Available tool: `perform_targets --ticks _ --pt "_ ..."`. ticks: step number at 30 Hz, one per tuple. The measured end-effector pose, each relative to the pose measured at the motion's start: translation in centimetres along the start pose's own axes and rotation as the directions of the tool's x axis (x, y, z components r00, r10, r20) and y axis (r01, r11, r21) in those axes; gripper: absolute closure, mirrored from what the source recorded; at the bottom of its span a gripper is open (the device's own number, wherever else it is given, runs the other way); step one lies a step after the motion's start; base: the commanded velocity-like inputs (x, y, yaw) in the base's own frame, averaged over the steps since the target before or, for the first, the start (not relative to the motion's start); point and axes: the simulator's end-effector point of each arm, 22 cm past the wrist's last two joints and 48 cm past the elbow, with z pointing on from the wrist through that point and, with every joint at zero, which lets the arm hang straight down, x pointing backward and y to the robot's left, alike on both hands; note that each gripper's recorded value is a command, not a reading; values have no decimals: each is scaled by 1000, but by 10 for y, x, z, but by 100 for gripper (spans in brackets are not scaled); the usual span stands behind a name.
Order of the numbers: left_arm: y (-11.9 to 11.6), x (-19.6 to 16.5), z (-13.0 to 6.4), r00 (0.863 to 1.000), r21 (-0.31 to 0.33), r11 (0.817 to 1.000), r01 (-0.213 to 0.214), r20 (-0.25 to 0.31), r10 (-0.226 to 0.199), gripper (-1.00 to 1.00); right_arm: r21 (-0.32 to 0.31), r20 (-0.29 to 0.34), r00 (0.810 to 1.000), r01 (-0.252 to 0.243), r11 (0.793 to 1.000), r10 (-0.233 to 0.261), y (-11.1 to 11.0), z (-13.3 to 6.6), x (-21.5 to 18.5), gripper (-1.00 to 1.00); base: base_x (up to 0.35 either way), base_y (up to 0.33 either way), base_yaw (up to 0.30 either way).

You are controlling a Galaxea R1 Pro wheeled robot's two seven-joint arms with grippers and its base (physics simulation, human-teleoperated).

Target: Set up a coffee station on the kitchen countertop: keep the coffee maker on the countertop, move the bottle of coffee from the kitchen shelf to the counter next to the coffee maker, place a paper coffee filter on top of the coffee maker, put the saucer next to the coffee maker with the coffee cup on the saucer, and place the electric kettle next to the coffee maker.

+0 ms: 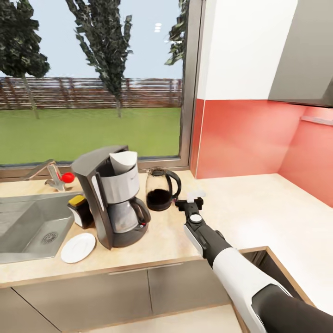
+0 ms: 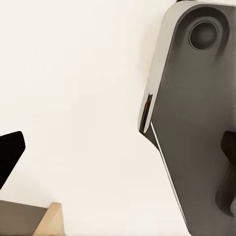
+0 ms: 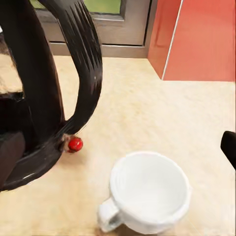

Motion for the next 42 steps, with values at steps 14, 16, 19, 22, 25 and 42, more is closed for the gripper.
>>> perform_targets --ticks 14,16,19,22,25,42 --pt "5 0 0 1000 -6 1000 -2 0 2 -100 6 1 1000 1 1000 -1 -4 0 0 -100 -152 -212 0" --pt "7 0 0 1000 -14 1000 -2 -1 2 -100 8 8 1000 0 1000 0 -5 0 -1 -100 -3 -32 0" --pt "10 0 0 1000 -23 1000 -3 -2 2 -100 9 11 1000 -2 1000 2 -6 0 -2 -100 -1 -14 0" --pt "11 0 0 1000 -26 1000 -7 -1 7 -100 9 14 1000 -3 1000 3 -6 0 -3 -100 0 -3 0" --pt "10 1 0 1000 -24 1000 -15 -7 15 -100 7 11 1000 -3 1000 3 -5 0 -6 -100 0 0 0" --pt "10 20 -1 995 -21 999 -41 -94 39 -100 54 -343 937 83 995 -59 -30 -20 10 -100 10 0 0"
